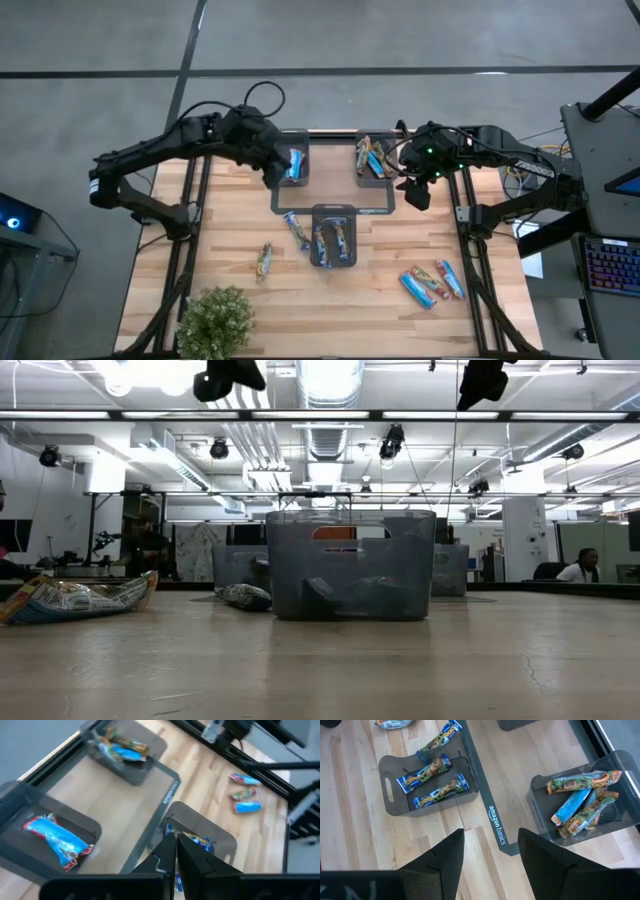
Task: Pick and place Granola Bars by type
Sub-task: Put the red granola bar into the left black bin
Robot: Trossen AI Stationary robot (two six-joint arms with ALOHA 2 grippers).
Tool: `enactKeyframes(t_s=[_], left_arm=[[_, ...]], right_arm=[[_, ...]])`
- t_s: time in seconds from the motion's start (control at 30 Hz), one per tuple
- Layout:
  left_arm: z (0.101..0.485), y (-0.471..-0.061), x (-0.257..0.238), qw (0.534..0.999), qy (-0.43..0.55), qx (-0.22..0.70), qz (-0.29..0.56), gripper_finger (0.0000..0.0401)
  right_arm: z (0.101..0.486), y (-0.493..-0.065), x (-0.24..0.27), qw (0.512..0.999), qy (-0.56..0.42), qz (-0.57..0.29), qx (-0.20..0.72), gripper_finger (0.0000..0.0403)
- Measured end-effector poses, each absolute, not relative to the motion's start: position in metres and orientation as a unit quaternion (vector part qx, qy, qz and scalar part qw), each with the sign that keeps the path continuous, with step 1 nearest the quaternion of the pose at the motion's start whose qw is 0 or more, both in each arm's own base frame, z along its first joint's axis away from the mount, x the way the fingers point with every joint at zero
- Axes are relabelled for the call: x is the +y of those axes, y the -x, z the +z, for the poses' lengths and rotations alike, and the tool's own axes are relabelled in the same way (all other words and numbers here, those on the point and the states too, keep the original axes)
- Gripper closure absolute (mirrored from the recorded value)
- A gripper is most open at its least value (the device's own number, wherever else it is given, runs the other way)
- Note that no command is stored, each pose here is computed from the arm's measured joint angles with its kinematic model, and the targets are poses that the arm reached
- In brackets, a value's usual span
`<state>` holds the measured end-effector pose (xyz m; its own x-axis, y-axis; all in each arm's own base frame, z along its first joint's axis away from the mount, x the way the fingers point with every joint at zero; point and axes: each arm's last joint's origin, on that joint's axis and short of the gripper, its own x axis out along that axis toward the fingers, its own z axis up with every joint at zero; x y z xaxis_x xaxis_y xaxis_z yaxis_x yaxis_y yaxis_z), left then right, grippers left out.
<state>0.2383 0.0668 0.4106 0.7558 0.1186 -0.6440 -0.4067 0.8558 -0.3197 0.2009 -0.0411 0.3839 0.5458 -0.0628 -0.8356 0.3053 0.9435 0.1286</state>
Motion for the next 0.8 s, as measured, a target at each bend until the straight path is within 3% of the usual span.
enactKeyframes(t_s=[0.3, 0.8], left_arm=[[0.413, -0.230, 0.039, 0.917, 0.179, 0.352, 0.060, 0.0401], [0.385, -0.224, 0.004, 0.877, 0.129, 0.463, -0.010, 0.0401]], right_arm=[[0.384, -0.201, -0.041, 0.869, -0.131, -0.104, 0.465, 0.0225], [0.384, -0.201, -0.037, 0.869, -0.138, -0.086, 0.467, 0.0225]])
